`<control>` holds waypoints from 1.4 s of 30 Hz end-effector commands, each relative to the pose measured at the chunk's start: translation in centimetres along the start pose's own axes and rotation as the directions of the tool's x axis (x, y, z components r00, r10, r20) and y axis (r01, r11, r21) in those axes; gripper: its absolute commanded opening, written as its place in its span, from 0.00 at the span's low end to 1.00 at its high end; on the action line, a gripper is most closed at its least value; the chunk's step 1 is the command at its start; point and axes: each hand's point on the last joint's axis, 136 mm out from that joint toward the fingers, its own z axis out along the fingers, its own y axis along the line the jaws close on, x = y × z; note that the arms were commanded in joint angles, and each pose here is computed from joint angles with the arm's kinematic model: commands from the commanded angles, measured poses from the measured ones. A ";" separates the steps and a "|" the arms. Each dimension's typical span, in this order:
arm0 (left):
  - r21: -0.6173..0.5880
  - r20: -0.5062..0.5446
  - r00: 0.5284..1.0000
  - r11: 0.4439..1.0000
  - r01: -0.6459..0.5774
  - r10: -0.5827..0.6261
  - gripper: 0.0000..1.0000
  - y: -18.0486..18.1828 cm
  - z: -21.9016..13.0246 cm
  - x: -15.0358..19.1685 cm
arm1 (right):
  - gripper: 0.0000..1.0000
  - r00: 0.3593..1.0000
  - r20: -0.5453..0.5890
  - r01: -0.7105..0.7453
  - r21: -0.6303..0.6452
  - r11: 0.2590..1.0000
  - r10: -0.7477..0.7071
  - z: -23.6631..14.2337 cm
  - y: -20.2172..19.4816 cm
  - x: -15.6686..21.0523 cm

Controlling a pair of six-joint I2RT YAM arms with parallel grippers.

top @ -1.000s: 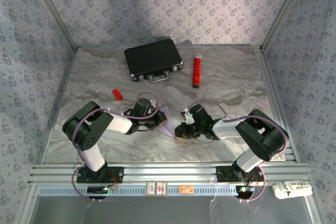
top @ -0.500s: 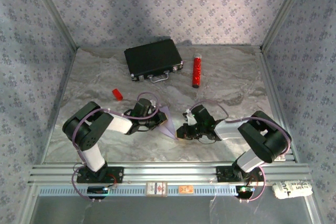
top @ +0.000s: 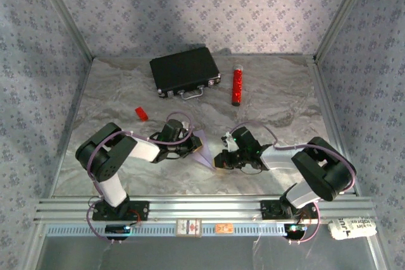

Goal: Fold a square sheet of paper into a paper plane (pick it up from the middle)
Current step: Fourth fold the wing at the center of the table.

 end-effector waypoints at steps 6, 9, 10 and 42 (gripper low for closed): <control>-0.098 0.017 0.999 0.995 0.037 -0.036 0.05 3.5 0.2 0.1 | 0.09 0.994 -0.100 -0.043 0.044 0.998 0.048 -0.2 -1.7 3.1; -0.098 0.016 0.999 0.994 0.038 -0.037 0.05 3.5 0.2 0.1 | 0.08 0.993 -0.106 -0.043 0.045 0.998 0.048 -0.3 -1.7 3.2; -0.096 0.017 0.999 0.995 0.037 -0.036 0.05 3.4 0.2 0.1 | 0.06 0.993 -0.110 -0.041 0.047 0.998 0.046 -0.3 -1.8 3.4; -0.091 0.018 0.999 0.995 0.045 -0.044 0.05 3.6 0.1 0.3 | 0.06 0.982 -0.174 -0.042 0.160 0.986 0.070 -1.4 -3.5 5.5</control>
